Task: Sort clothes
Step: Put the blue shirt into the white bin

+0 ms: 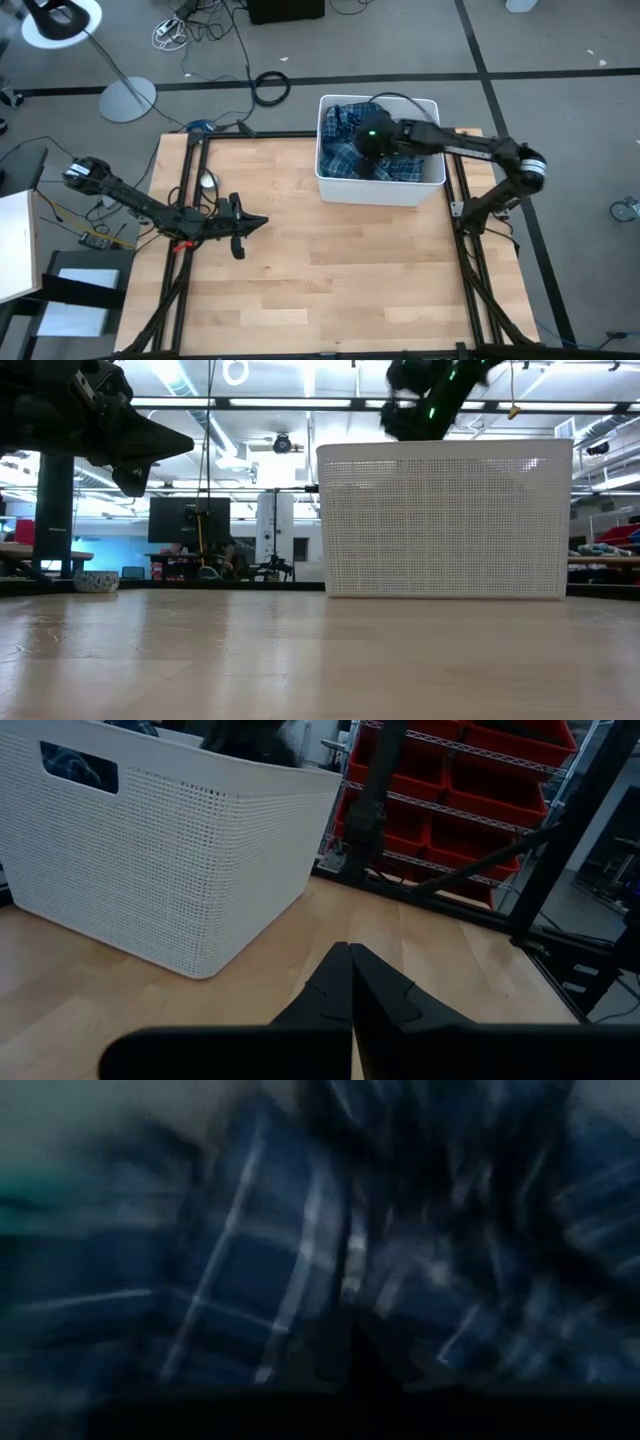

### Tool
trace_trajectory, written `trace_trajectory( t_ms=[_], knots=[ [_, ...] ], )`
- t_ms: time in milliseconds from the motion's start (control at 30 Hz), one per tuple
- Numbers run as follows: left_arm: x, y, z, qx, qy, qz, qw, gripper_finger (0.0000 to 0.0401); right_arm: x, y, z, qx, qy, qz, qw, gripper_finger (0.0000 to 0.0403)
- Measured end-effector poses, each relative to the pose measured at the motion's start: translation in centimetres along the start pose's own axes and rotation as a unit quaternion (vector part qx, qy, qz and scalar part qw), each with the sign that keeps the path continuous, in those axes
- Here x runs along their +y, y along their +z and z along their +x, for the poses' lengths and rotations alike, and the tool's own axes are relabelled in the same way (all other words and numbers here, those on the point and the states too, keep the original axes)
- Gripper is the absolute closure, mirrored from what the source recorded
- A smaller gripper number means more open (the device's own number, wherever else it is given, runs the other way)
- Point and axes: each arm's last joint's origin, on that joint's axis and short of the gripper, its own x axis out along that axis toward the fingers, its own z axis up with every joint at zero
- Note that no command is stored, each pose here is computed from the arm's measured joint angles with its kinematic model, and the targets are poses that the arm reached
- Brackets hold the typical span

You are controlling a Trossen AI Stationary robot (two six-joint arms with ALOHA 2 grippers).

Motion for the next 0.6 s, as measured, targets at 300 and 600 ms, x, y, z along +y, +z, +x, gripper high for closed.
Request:
trace_trajectory(
  t_ms=[300, 600],
  knots=[
    [0.0, 0.0, 0.0, 0.002, 0.000, 0.000, 1.000, 0.0399, -1.9, -1.0, 8.5, 0.071, 0.001, 0.121, 0.990, 0.0324],
    [0.0, -0.1, 0.0, 0.004, 0.001, 0.001, 1.000, 0.0399, -2.0, -1.2, 10.1, 0.080, 0.040, 0.138, 0.986, 0.0227]
  ],
)
